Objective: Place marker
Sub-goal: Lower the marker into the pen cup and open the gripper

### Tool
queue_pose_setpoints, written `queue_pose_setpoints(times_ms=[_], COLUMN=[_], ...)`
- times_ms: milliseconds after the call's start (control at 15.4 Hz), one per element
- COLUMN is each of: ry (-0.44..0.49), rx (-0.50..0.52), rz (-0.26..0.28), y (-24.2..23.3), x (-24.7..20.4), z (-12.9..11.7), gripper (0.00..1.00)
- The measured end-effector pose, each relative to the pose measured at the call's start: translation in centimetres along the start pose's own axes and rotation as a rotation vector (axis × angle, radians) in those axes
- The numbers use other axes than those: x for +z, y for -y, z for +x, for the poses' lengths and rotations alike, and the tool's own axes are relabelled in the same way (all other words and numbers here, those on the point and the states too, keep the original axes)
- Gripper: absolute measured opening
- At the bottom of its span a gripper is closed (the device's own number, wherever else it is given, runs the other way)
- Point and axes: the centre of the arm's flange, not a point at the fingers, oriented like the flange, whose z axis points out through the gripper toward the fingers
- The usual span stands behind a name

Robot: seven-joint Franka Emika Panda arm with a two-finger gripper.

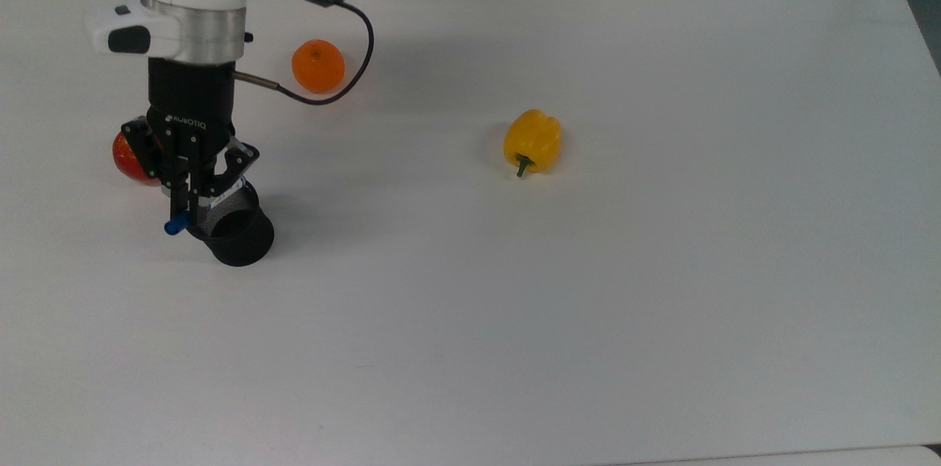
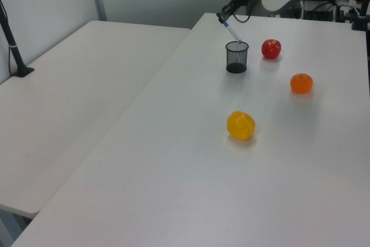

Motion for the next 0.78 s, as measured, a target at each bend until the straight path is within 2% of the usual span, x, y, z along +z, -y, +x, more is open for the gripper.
queue_pose_setpoints(times_ms=[325, 586, 716, 781], ry=[-0.008, -0.006, -0.003, -0.001], rx=[-0.002, -0.001, -0.001, -0.001], rz=[-0.01, -0.012, -0.012, -0.012], y=[-0.8, -1.0, -1.0, -1.0], x=[3.1, 3.4, 3.5, 3.6], z=[-1.6, -1.8, -1.9, -2.0], gripper=[0.17, 0.18, 0.27, 0.37])
